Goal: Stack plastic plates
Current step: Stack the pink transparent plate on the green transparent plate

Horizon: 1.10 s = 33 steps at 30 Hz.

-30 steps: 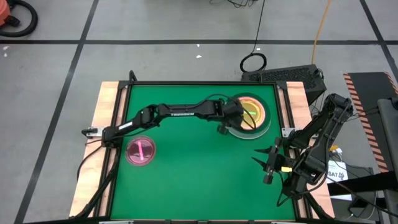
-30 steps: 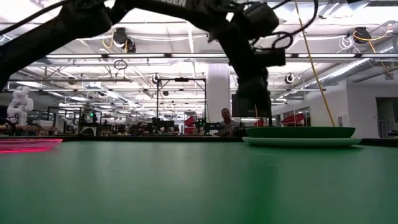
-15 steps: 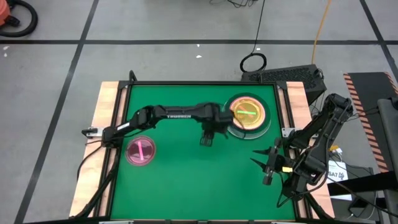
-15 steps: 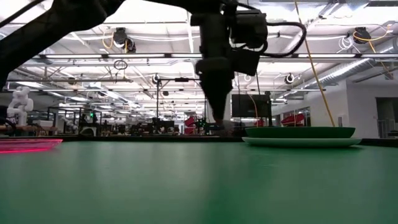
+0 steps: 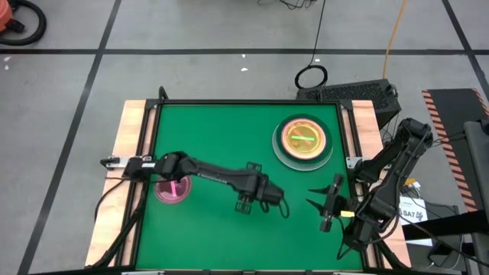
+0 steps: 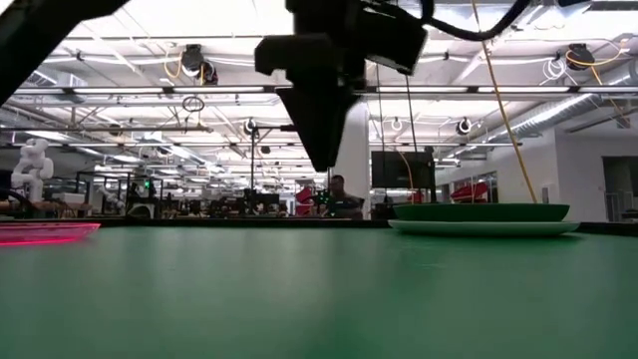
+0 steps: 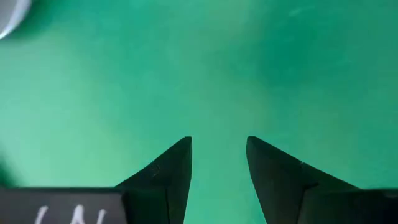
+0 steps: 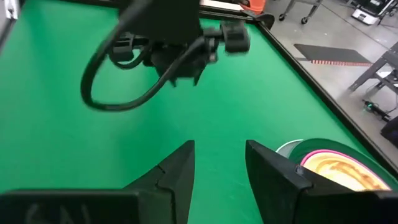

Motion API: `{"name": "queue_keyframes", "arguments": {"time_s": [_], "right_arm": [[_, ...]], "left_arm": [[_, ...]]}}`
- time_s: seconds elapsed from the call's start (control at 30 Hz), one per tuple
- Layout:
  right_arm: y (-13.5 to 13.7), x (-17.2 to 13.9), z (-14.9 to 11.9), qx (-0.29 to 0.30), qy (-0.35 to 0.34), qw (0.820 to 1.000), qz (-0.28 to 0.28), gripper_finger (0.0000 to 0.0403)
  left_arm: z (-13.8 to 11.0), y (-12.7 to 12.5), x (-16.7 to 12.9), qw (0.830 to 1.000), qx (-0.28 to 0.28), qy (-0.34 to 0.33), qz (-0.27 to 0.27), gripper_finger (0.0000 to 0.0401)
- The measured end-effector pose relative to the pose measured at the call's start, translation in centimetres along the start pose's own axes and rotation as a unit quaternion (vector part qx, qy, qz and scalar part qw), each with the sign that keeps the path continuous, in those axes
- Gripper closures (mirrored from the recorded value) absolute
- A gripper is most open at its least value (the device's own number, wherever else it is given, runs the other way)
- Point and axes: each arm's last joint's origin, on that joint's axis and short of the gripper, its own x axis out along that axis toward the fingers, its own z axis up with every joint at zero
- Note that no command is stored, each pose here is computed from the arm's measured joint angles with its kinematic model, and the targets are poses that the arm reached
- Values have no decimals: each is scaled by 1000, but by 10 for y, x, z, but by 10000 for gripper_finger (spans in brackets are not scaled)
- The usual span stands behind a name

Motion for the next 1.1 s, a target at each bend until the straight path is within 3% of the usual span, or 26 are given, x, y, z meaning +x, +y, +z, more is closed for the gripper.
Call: {"name": "queue_keyframes", "arguments": {"time_s": [0.2, 0.33, 0.53, 0.73, 1.1], "right_arm": [[7, -1, 3, 18, 0, 999, 29, 268], [19, -2, 3, 4, -13, 999, 49, 268], [29, -1, 4, -3, -25, 998, 59, 268], [37, 7, 6, 13, -30, 998, 58, 268], [48, 47, 12, -9, -36, 999, 1, 268]], "left_arm": [[-27, -37, -3, 994, -38, -6, 103, 240], [-74, -58, 10, 987, -82, -36, 129, 240], [-145, -77, -19, 959, -190, -192, 85, 240], [-208, -111, -24, 938, -204, -272, 68, 240], [-255, -162, -14, 926, -196, -316, 60, 240]]}}
